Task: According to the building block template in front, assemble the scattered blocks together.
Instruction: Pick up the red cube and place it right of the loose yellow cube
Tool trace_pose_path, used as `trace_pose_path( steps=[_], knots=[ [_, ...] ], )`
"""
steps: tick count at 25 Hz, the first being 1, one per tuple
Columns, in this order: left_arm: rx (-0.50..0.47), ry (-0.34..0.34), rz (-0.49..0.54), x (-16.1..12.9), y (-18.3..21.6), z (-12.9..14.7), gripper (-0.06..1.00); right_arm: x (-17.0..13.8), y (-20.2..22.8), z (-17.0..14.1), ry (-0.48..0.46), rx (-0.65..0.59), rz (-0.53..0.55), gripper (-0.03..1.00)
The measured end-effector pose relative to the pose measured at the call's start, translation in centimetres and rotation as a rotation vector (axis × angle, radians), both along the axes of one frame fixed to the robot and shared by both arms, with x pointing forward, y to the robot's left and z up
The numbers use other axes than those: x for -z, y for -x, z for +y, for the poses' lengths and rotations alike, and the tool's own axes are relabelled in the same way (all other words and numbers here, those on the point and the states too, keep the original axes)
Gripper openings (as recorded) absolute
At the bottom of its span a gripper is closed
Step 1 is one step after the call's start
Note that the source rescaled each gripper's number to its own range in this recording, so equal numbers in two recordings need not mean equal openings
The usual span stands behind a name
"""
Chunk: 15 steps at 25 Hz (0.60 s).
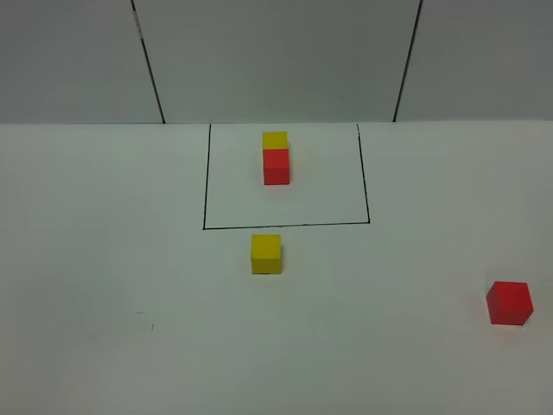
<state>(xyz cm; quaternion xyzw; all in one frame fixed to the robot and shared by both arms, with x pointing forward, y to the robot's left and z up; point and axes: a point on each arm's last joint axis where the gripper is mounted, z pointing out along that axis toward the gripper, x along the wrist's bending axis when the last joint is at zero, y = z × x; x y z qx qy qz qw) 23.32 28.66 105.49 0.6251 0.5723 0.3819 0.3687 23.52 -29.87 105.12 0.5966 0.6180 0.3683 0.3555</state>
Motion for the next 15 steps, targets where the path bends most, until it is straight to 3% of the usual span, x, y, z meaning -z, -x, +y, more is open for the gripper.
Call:
trace_pose_path(
  steps=[10,15],
  knots=[
    [-0.118,0.061,0.001,0.01,0.03,0.73,0.77,0.0,0.0,0.0,0.0,0.0,0.0,0.62],
    [-0.091,0.065,0.003,0.04,0.04,0.76,0.77,0.0,0.0,0.0,0.0,0.0,0.0,0.62]
  ],
)
